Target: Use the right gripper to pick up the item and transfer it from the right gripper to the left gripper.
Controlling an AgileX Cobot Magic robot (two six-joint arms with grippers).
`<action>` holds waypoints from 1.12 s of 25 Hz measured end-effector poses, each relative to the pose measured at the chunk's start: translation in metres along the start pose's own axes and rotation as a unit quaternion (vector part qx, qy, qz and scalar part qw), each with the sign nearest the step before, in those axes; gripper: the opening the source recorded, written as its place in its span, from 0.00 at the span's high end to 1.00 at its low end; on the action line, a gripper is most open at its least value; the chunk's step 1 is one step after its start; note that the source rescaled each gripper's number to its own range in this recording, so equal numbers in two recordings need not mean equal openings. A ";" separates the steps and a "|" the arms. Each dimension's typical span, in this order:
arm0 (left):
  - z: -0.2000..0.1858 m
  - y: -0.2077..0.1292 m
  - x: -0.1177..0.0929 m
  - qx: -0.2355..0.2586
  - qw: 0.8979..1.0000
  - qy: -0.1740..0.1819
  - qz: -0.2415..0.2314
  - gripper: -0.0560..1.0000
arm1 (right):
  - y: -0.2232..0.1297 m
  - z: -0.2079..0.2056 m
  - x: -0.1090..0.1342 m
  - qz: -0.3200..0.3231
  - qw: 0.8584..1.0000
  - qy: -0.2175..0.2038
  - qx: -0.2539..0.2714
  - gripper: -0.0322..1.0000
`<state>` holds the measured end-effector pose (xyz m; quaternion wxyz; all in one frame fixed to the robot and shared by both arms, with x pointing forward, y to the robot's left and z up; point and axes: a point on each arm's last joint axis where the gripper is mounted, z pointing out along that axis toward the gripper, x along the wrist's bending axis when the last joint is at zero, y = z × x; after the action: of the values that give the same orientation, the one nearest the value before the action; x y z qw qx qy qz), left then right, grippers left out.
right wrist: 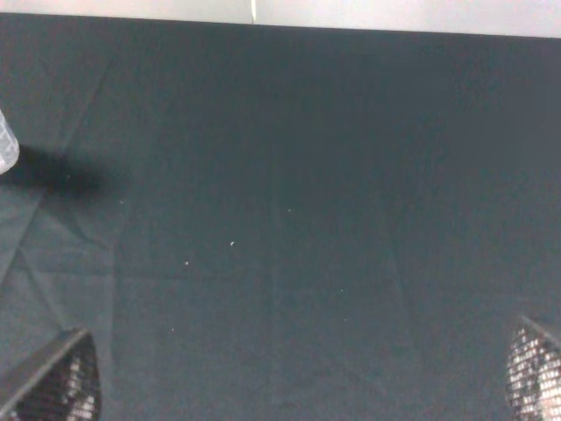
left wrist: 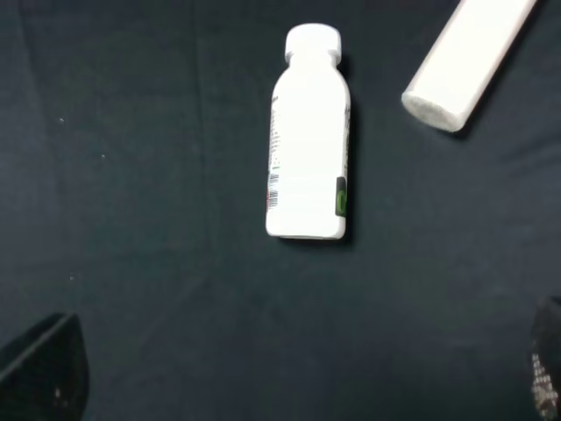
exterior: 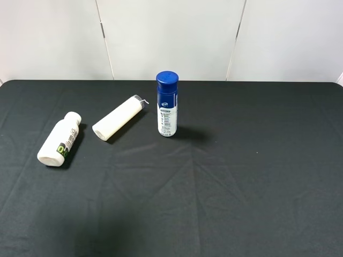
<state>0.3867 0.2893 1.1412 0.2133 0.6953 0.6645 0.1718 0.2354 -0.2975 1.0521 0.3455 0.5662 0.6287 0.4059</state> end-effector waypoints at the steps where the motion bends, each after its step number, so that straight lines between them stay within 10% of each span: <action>1: -0.008 -0.005 0.000 -0.010 1.000 0.003 0.001 0.00 | 0.000 0.000 0.000 0.000 1.000 0.000 0.000 0.00; 18: -0.095 -0.092 0.005 -0.186 0.982 0.030 -0.001 0.00 | 0.000 0.000 0.000 0.000 1.000 0.000 0.000 0.00; 28: -0.050 -0.173 0.008 -0.206 0.978 0.024 -0.001 0.00 | 0.000 0.000 0.000 0.000 1.000 0.000 0.000 0.00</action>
<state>0.2141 0.3050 1.0928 0.3359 0.6312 0.6209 0.3213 0.2354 -0.2975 1.0521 0.3455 0.5662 0.6287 0.4059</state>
